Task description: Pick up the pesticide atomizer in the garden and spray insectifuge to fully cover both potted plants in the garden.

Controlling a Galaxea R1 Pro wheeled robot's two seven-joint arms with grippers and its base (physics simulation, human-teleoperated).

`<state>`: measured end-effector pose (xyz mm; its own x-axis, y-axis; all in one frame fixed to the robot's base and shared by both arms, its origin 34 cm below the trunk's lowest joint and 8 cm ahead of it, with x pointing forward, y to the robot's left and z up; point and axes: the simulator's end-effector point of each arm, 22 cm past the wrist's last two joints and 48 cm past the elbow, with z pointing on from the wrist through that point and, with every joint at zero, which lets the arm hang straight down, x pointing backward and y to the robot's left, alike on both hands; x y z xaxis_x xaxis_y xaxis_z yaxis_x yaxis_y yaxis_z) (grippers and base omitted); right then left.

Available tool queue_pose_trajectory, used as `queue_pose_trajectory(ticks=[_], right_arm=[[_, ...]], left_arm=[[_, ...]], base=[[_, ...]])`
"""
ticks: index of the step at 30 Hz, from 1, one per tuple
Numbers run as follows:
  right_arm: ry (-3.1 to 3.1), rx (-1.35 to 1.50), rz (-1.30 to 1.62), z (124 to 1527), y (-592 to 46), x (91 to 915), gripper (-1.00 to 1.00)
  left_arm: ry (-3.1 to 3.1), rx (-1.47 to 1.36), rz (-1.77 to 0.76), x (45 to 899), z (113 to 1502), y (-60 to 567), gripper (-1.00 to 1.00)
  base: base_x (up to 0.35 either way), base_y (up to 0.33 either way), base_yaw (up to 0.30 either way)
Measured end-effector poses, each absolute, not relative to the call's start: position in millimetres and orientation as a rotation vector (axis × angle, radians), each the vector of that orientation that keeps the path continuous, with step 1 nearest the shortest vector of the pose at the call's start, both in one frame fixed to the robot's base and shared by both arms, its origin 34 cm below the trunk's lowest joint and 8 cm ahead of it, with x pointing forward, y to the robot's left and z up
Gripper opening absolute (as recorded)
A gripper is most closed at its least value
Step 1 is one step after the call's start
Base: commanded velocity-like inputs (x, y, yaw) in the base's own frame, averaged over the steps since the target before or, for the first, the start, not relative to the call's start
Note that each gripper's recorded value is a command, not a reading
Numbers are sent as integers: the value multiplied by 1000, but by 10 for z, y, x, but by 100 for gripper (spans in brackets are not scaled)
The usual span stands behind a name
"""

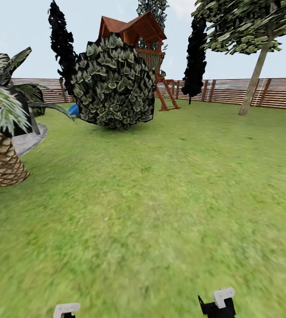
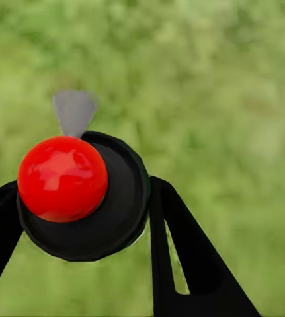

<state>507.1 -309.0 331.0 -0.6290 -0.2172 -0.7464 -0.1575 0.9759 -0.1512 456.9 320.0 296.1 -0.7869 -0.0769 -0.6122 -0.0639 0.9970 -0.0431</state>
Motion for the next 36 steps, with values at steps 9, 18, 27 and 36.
queue_pose_trajectory(ticks=[9, 18, 27, 36], right_arm=[[2261, -259, -89, 3314, -3088, 5077, 100], [2269, -261, -88, 3280, -3086, 5053, 100], [2277, -261, -86, 3251, -3083, 5029, 100], [2277, -262, -87, 3251, -3084, 5028, 100]], left_arm=[[2478, -98, -26, 4574, 2964, 3201, -100], [2487, -98, -26, 4541, 2933, 3201, -100], [2494, -99, -26, 4516, 2908, 3201, -100], [2494, -99, -26, 4516, 2908, 3200, -100]], base=[[337, -79, 5], [337, -79, 153], [337, -79, 93], [337, -79, 1]])
